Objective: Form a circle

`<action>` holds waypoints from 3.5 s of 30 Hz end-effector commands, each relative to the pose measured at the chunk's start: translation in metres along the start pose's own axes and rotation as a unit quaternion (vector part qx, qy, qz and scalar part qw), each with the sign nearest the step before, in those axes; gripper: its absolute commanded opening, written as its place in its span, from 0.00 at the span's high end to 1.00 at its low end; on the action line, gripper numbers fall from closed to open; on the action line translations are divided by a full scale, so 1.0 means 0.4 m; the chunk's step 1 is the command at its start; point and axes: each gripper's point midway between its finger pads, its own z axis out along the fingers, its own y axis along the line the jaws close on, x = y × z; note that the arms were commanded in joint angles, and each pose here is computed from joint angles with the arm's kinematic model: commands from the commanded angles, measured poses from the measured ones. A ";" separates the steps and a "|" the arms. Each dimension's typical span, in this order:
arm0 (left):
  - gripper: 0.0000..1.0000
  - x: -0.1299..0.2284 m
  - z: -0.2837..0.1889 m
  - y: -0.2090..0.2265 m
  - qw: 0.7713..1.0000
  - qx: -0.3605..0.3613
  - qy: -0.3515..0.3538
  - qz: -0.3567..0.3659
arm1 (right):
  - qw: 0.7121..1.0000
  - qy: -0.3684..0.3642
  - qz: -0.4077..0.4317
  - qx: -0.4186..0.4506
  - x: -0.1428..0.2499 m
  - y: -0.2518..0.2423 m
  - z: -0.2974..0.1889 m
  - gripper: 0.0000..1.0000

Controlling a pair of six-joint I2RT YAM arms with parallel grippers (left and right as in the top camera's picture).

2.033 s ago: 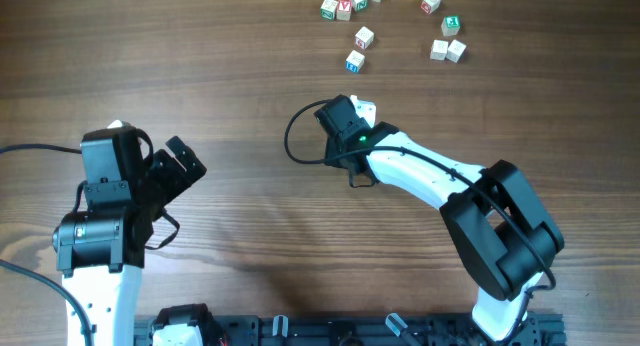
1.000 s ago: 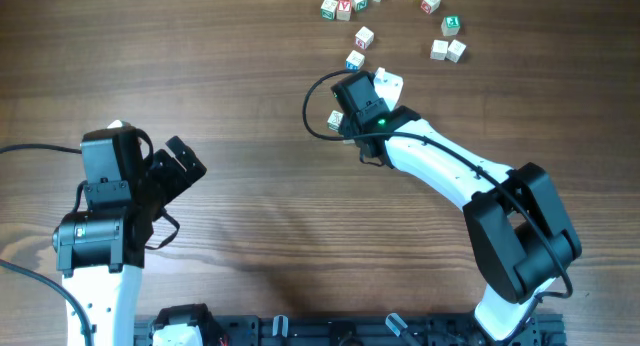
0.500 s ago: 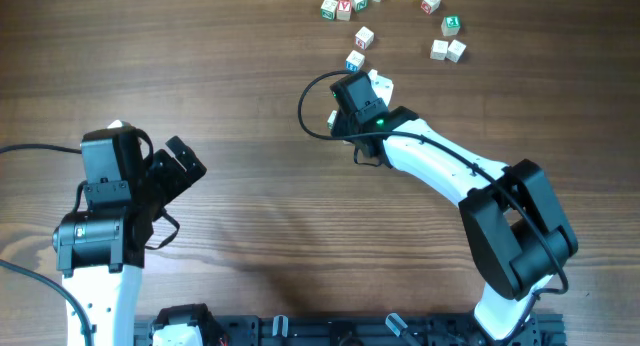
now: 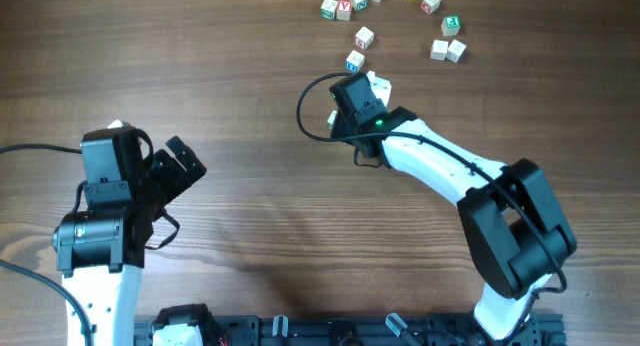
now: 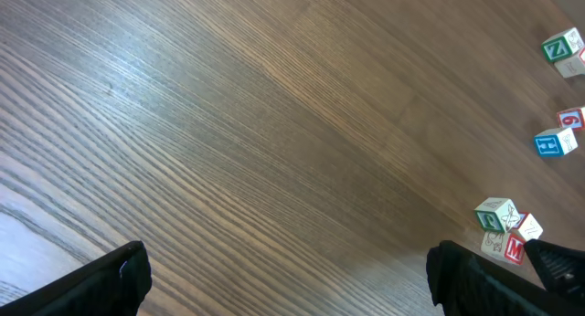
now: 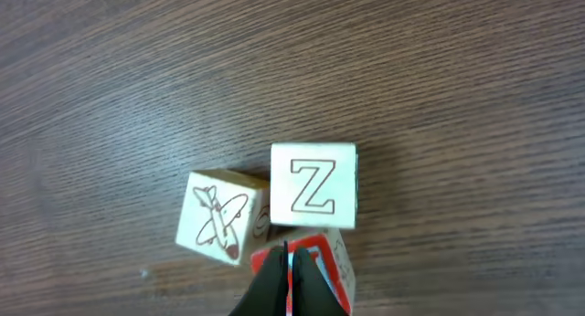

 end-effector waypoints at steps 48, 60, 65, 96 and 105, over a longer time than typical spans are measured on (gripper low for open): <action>0.00 -0.004 0.002 0.008 1.000 -0.007 -0.004 -0.006 | 1.000 -0.010 -0.001 0.014 0.022 0.018 0.003 0.95; 0.00 -0.004 0.002 0.008 1.000 -0.007 -0.004 -0.006 | 0.993 -0.111 0.015 0.022 -0.157 -0.008 -0.143 0.92; 0.00 -0.004 0.002 0.008 1.000 -0.007 -0.004 -0.006 | 0.996 -0.086 0.023 0.001 -0.180 -0.034 -0.108 0.82; 0.00 -0.004 0.002 0.008 1.000 -0.007 -0.004 -0.006 | 0.984 0.046 0.166 -0.034 -0.093 -0.074 0.051 0.41; 0.00 -0.004 0.002 0.008 1.000 -0.007 -0.004 -0.006 | 0.994 0.048 0.072 -0.060 -0.089 -0.052 0.062 0.44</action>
